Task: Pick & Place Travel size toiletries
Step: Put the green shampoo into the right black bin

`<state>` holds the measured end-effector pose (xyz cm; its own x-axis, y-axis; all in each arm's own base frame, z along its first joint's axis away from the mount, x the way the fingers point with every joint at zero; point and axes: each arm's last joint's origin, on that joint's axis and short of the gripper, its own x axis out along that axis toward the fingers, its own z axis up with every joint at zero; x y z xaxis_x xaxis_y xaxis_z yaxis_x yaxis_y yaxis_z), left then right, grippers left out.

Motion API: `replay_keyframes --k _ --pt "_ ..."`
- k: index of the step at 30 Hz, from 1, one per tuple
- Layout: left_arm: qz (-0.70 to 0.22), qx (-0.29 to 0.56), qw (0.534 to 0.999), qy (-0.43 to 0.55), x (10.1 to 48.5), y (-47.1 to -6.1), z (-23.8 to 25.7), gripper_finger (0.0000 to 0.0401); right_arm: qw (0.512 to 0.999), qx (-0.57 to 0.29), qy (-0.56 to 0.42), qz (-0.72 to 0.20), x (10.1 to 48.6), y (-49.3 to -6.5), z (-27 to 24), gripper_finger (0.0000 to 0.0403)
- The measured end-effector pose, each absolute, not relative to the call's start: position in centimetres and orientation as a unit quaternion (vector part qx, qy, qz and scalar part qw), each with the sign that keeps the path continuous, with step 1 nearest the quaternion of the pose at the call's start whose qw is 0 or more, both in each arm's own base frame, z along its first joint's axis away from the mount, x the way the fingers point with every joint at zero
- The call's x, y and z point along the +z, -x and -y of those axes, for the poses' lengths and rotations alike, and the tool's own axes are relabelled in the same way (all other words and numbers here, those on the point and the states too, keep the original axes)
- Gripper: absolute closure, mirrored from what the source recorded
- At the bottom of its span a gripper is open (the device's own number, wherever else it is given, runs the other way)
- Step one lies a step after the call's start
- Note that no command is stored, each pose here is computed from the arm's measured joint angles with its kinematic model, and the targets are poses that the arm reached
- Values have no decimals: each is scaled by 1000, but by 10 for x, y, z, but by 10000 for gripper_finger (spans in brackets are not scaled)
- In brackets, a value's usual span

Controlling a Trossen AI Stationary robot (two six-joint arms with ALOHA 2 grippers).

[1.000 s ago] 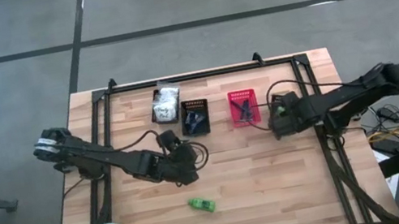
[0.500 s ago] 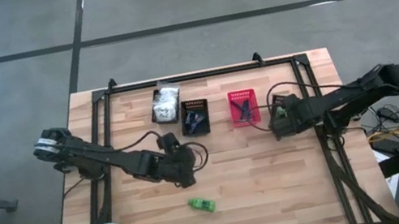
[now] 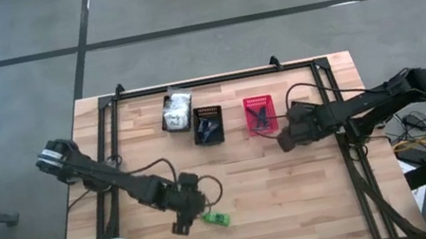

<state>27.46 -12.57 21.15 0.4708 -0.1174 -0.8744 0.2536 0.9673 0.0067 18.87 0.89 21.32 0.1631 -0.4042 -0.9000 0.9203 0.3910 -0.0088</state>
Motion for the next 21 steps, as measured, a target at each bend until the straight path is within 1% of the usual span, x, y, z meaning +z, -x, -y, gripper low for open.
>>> replay_keyframes --k 5,9,17,21 --pt "-443 -141 883 -56 199 -279 143 126 715 -447 -300 -446 213 -193 -11 127" --pt "-396 -119 908 -68 198 -285 146 115 713 -441 -304 -452 213 -193 -11 122" --pt "-422 -118 897 -52 184 -286 147 67 712 -441 -307 -452 213 -193 -12 108" --pt "-445 -119 886 -56 167 -289 149 60 713 -440 -307 -451 213 -193 -12 102"
